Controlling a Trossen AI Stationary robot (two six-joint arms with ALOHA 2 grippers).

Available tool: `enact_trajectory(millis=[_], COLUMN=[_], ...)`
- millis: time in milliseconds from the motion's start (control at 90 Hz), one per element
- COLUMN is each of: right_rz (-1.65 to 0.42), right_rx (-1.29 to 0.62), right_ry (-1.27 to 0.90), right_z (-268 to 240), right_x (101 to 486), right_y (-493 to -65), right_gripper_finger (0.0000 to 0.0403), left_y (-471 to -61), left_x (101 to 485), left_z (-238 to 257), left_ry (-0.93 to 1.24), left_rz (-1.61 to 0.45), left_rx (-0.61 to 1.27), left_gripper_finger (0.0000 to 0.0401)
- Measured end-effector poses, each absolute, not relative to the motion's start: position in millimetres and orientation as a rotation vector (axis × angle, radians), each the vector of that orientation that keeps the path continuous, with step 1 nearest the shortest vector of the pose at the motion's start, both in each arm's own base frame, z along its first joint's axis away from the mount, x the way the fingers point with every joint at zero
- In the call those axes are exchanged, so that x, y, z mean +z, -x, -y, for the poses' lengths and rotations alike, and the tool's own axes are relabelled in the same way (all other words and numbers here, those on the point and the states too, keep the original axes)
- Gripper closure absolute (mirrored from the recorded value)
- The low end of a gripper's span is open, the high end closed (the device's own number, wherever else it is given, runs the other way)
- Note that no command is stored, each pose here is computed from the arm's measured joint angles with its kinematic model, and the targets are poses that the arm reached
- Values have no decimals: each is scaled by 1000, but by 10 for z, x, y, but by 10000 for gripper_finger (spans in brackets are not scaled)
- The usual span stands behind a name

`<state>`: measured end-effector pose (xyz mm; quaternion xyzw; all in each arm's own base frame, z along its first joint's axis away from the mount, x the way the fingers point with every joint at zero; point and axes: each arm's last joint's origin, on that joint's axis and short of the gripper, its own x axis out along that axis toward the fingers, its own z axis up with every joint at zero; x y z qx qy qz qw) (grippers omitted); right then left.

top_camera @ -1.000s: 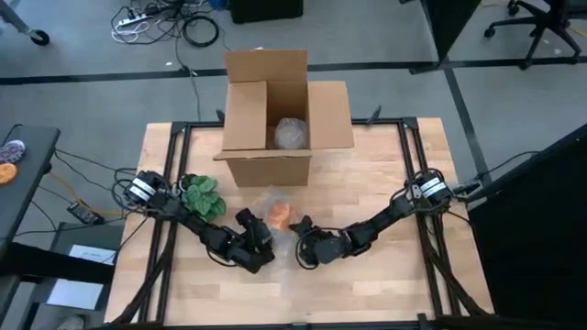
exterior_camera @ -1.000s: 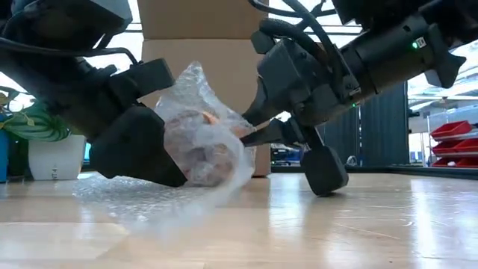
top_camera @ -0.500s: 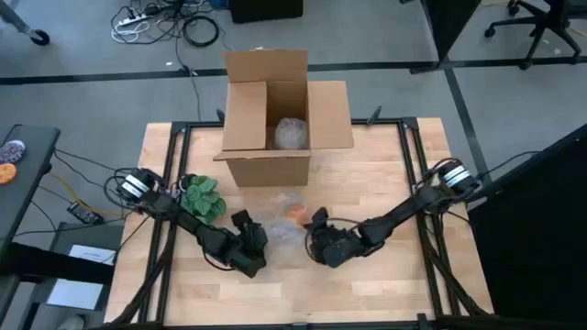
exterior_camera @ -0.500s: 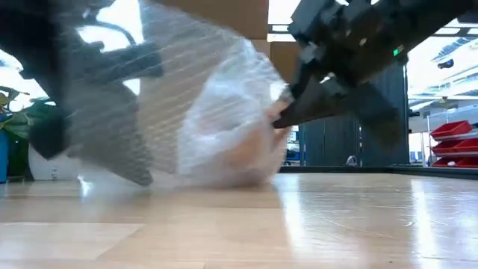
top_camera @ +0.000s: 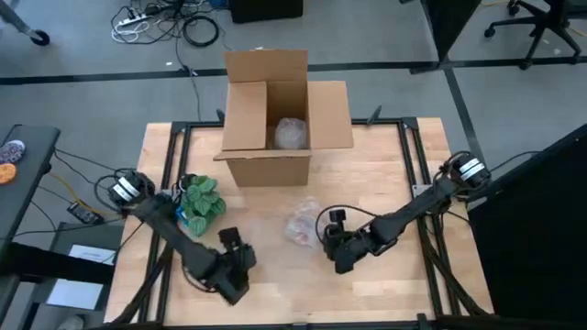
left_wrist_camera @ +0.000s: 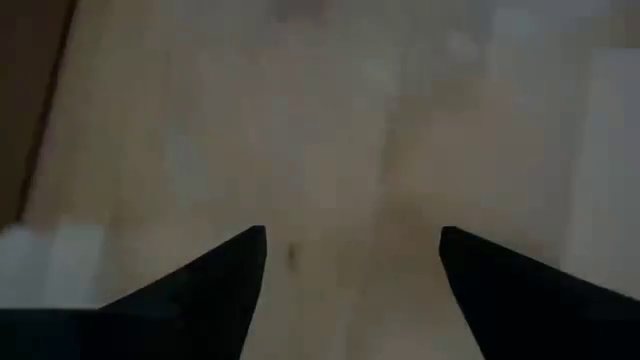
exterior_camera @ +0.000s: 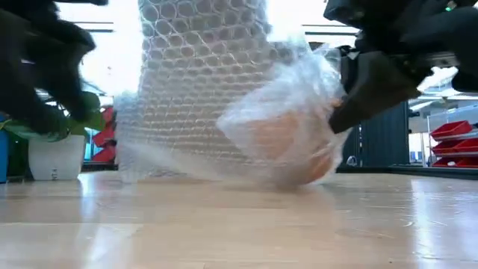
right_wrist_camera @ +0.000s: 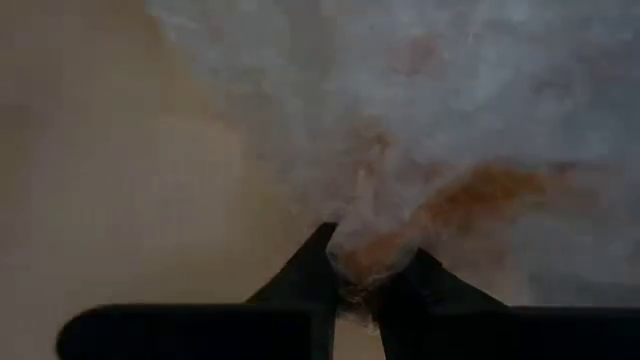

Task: Wrap mug
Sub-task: Wrap the orange mug with the bubble wrap

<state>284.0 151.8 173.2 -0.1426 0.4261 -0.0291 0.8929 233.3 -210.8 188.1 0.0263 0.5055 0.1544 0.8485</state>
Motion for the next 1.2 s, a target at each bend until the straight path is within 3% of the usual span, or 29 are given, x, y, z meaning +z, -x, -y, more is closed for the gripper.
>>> enact_trajectory(millis=[122,300,511,644,767,967,1078,1200], right_rz=[-890,-886,-885,-884,-883,-886,-890,-896], right_rx=[-42,-32,-32,-34,-35,-32,-32,-29], right_ry=[274,266,259,259,258,256,256,259], right_z=[-1562,-1577,-1578,-1574,-1574,-1565,-1555,-1551], right_x=[1726,1727,1729,1728,1729,1728,1727,1724], right_y=[-2816,-2815,-2815,-2817,-2817,-2821,-2824,-2822], right_gripper_finger=[388,387,388,388,388,388,388,388], left_y=[-2216,-2252,-2435,-2534,-2650,-2813,-2925,-3041], left_x=[1861,1717,1290,1132,1126,1162,1200,1344], left_z=[2223,2266,2255,2224,2185,2143,2134,2148], left_ry=[-57,-243,-596,-791,-877,-898,-776,-744], left_rz=[-967,-793,-863,-778,-687,-744,-757,-775], left_rx=[365,408,356,453,549,517,507,503], left_gripper_finger=[117,117,117,117,117,120,153,244])
